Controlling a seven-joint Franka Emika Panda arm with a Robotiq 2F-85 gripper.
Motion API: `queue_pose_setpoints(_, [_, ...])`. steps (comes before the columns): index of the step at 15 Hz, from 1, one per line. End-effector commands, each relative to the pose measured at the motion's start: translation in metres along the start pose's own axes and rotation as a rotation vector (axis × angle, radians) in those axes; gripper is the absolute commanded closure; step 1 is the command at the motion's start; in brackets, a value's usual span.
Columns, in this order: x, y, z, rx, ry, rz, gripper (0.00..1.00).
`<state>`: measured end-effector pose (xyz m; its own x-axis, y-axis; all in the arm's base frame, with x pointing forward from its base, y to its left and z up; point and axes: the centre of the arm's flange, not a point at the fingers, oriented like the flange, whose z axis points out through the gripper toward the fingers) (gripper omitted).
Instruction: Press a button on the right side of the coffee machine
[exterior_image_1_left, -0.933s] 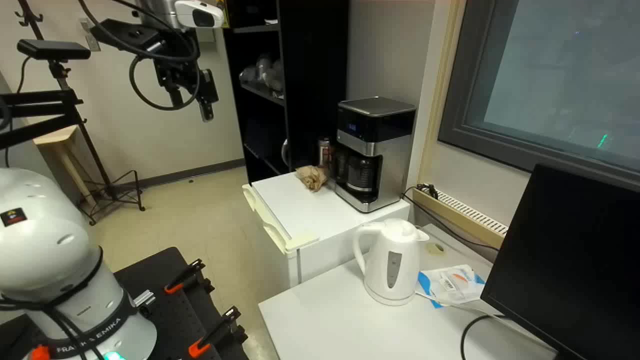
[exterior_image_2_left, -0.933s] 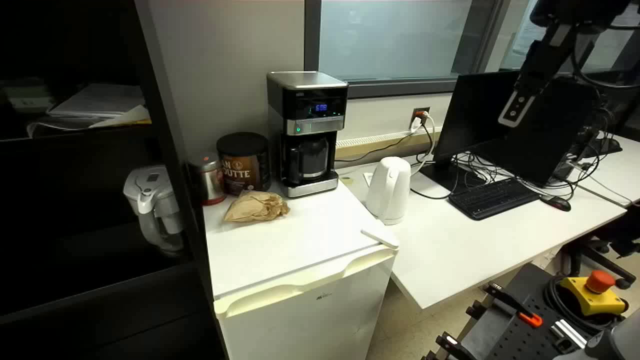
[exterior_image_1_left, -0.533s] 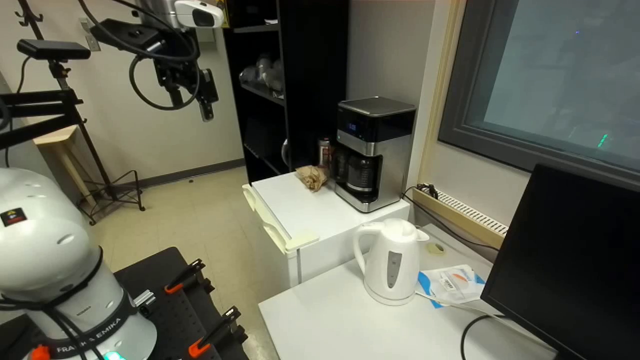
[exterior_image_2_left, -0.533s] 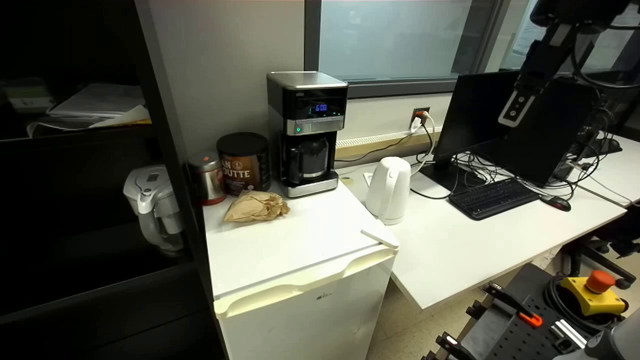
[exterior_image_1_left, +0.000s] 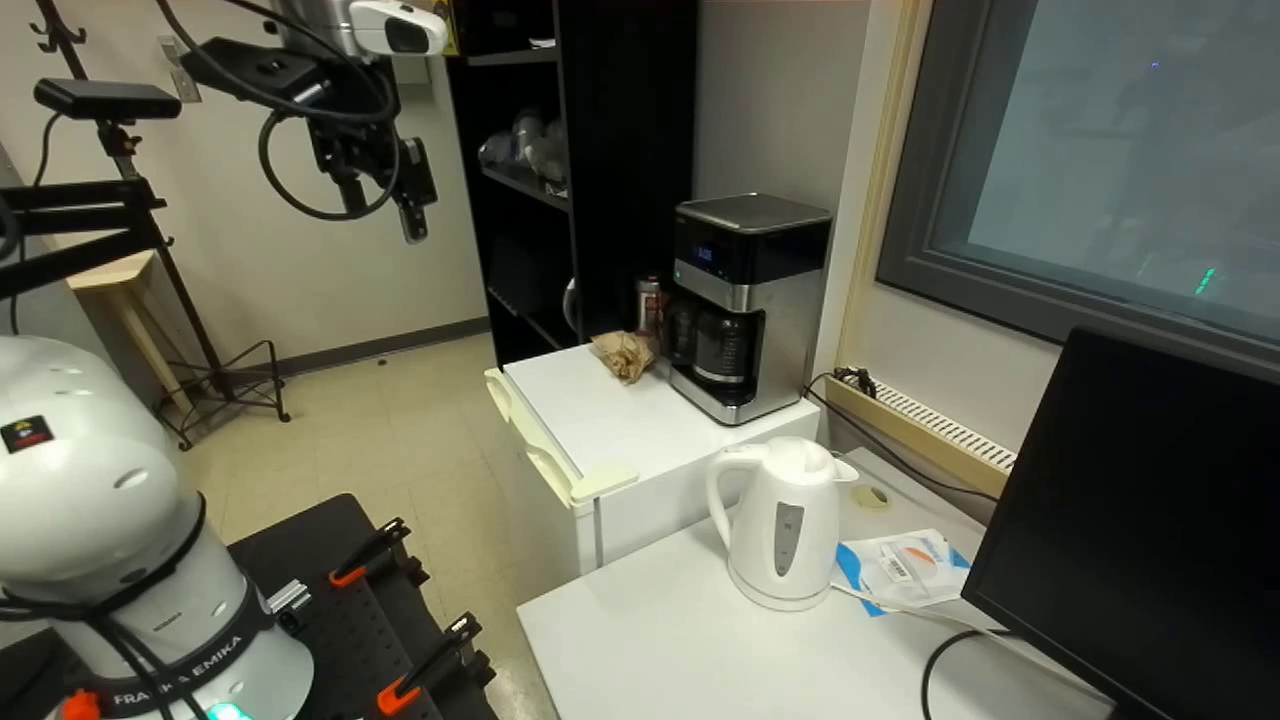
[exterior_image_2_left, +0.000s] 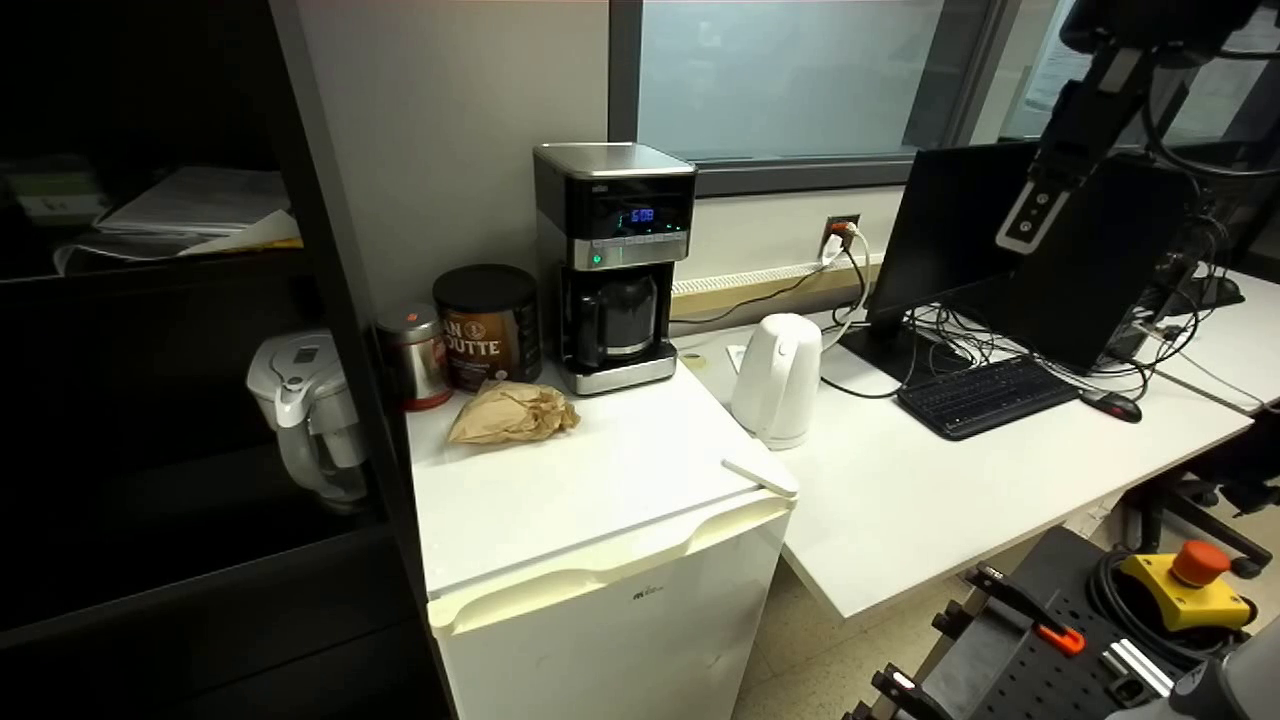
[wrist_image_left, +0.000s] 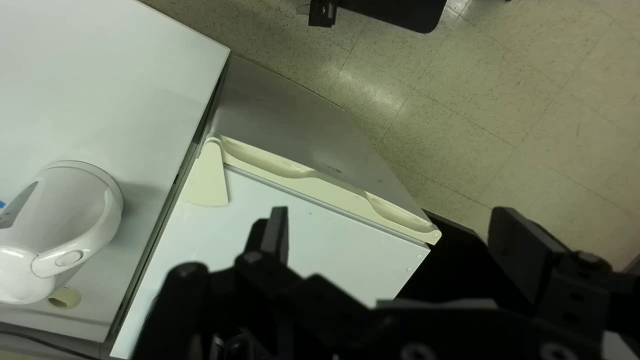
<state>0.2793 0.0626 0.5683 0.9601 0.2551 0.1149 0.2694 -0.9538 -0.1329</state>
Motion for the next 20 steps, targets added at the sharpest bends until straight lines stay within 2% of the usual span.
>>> queue_pose_setpoints(1, [0.006,0.011,0.015,-0.029,0.017,0.01,0.0])
queue_pose_setpoints(11, [0.051,0.046,0.083,-0.217,0.084,-0.077,0.0])
queue_pose_setpoints(12, [0.058,0.049,0.091,-0.245,0.092,-0.092,0.25])
queue_pose_setpoints(13, [0.063,0.051,0.096,-0.268,0.095,-0.111,0.26])
queue_pose_setpoints(17, [0.085,0.063,0.119,-0.399,0.152,-0.198,0.56])
queue_pose_setpoints(20, [0.1,0.07,0.131,-0.471,0.234,-0.255,0.79])
